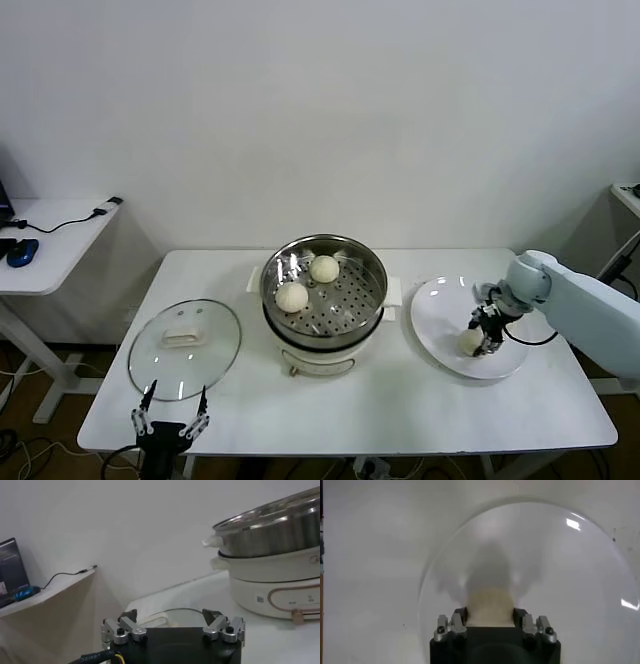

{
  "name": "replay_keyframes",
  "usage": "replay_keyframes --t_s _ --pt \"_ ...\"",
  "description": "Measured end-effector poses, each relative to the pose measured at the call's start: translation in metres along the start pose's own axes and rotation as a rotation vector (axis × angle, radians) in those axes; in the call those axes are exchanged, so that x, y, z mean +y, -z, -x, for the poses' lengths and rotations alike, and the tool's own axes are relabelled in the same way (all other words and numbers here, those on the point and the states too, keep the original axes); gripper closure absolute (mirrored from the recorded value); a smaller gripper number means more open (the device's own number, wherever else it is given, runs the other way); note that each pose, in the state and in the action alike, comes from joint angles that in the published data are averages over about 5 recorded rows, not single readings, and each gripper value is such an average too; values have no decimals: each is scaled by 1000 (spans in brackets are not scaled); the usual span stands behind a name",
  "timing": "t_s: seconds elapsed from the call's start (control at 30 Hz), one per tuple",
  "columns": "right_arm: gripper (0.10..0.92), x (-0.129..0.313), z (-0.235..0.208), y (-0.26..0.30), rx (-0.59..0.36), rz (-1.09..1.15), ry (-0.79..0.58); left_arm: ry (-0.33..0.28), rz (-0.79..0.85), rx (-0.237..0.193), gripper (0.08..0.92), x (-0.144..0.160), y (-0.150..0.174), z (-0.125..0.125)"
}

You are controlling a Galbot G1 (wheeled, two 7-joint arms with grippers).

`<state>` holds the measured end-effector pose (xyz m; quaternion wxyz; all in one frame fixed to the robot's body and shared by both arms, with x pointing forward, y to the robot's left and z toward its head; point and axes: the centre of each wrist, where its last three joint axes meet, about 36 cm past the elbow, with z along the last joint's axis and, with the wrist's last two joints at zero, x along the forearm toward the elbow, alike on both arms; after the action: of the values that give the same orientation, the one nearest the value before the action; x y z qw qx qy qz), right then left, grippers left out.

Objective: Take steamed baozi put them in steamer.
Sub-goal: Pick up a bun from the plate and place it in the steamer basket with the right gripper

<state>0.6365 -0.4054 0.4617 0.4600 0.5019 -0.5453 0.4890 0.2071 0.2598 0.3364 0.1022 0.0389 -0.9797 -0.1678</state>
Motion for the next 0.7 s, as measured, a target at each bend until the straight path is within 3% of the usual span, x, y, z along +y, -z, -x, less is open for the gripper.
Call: replay_keyframes --t_s 0.37,0.7 --pt "420 -49 -95 71 24 -449 -91 -1 5 6 177 1 -1 -4" --pt "415 -77 -200 193 109 -987 -192 -10 5 9 177 -2 0 -4"
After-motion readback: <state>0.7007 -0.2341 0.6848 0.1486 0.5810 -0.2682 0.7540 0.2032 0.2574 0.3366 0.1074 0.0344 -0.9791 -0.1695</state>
